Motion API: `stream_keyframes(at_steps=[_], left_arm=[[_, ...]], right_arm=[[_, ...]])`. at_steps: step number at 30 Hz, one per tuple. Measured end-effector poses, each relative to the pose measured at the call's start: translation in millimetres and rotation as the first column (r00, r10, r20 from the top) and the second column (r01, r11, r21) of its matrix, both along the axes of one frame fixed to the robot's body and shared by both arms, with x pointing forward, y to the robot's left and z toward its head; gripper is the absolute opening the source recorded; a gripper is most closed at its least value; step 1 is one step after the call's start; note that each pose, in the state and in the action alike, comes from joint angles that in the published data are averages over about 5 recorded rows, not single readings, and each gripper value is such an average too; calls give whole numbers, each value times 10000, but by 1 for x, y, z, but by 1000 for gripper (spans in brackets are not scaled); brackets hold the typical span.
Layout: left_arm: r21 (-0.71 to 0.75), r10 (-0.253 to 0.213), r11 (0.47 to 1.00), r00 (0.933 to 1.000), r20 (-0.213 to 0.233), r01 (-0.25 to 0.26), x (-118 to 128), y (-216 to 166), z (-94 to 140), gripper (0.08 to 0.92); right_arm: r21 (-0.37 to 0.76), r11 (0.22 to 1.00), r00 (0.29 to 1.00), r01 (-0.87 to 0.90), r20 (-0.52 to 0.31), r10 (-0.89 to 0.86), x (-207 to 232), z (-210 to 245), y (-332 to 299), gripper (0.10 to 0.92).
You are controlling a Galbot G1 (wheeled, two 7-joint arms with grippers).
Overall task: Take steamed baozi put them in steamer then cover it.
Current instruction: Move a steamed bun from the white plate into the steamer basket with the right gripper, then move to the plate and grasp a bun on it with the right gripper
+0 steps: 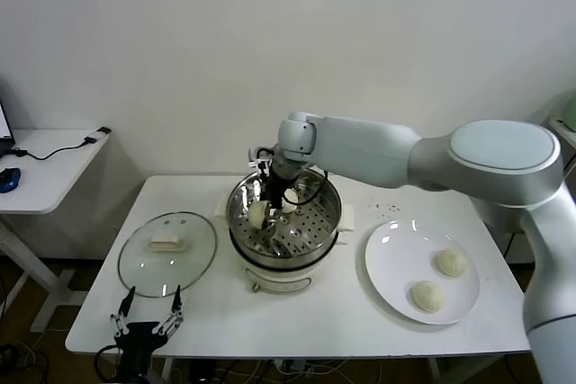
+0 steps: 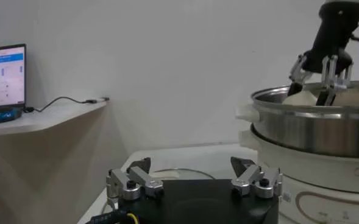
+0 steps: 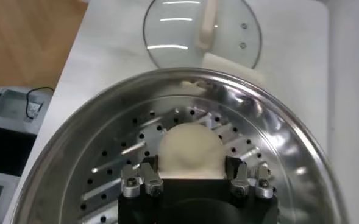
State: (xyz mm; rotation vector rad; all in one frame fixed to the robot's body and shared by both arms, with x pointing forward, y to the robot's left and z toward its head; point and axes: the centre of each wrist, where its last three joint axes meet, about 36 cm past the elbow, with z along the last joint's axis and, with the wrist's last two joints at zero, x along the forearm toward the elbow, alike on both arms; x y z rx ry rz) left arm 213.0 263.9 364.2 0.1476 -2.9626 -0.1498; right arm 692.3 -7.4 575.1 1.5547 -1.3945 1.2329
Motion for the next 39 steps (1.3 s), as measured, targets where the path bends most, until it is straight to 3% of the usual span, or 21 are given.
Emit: stream_keyframes(at_steps=[7, 17, 29, 39], left_arm=[[-16, 20, 10000, 10000, -23, -20, 0, 0, -1, 823], [-26, 30, 10000, 10000, -48, -30, -1, -1, -2, 823], [-38, 29, 10000, 10000, -37, -29, -2, -3, 0, 823], [2, 98, 10000, 9999, -100, -98, -4, -3, 0, 823]], right_arm=[[15, 10000, 10000, 20, -71, -20, -1, -7, 4, 807], [159, 9999, 10000, -11, 8, 11, -1, 21, -22, 823], [41, 9999, 9987, 150, 492, -152, -16, 91, -145, 823], [-236, 9968, 9968, 761, 279, -754, -59, 63, -261, 823]])
